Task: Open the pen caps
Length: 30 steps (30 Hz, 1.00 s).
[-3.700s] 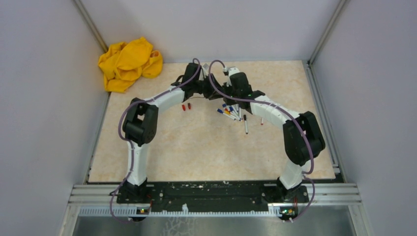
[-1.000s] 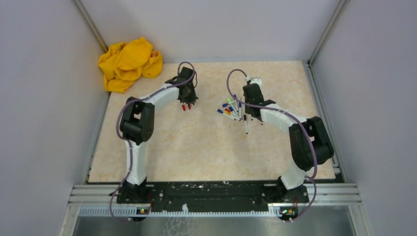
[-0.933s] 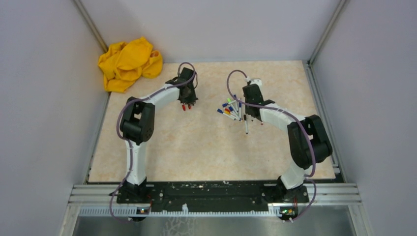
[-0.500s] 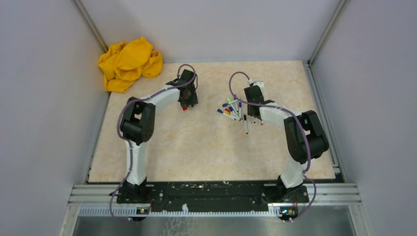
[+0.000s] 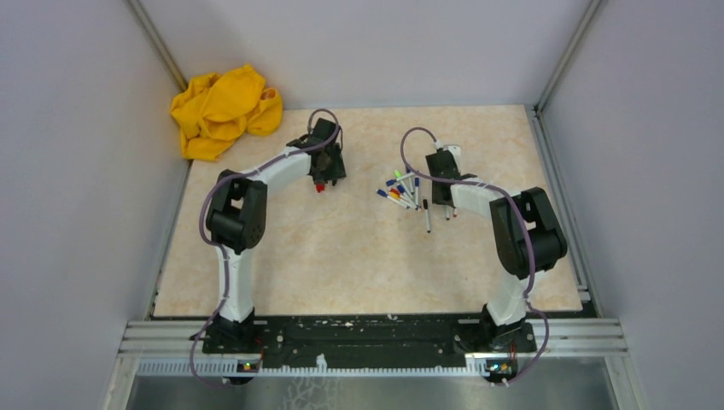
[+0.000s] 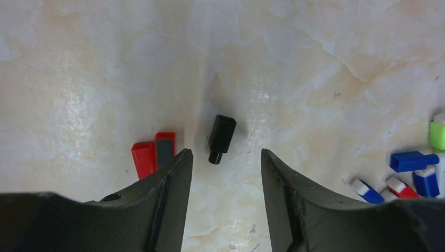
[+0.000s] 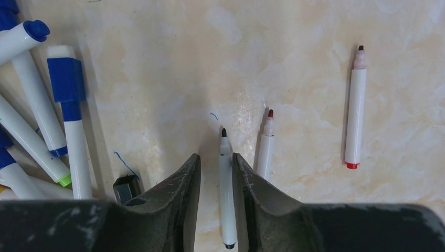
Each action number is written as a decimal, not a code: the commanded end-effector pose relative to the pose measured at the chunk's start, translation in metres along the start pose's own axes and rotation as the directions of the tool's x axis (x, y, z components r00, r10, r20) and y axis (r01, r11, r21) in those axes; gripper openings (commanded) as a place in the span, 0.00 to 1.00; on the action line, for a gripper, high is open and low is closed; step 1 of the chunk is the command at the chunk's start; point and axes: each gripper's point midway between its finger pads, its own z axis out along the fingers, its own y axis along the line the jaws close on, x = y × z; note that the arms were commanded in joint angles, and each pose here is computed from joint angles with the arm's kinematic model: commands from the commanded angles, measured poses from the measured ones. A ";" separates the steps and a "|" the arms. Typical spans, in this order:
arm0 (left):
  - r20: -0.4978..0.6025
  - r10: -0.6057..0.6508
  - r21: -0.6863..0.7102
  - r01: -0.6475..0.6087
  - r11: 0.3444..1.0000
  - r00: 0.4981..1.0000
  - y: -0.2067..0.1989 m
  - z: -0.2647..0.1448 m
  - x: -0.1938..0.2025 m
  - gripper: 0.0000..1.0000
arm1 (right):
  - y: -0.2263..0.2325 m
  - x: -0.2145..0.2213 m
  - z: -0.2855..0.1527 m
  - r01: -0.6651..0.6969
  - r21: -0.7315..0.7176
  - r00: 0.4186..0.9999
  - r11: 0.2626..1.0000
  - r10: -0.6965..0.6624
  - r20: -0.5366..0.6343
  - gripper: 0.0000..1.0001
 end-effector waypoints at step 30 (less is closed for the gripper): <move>0.142 -0.047 0.454 -0.023 0.890 0.989 -0.085 -0.086 -0.048 0.99 | 0.037 0.013 -0.055 0.087 -0.179 0.996 0.980 -0.079 0.050 0.51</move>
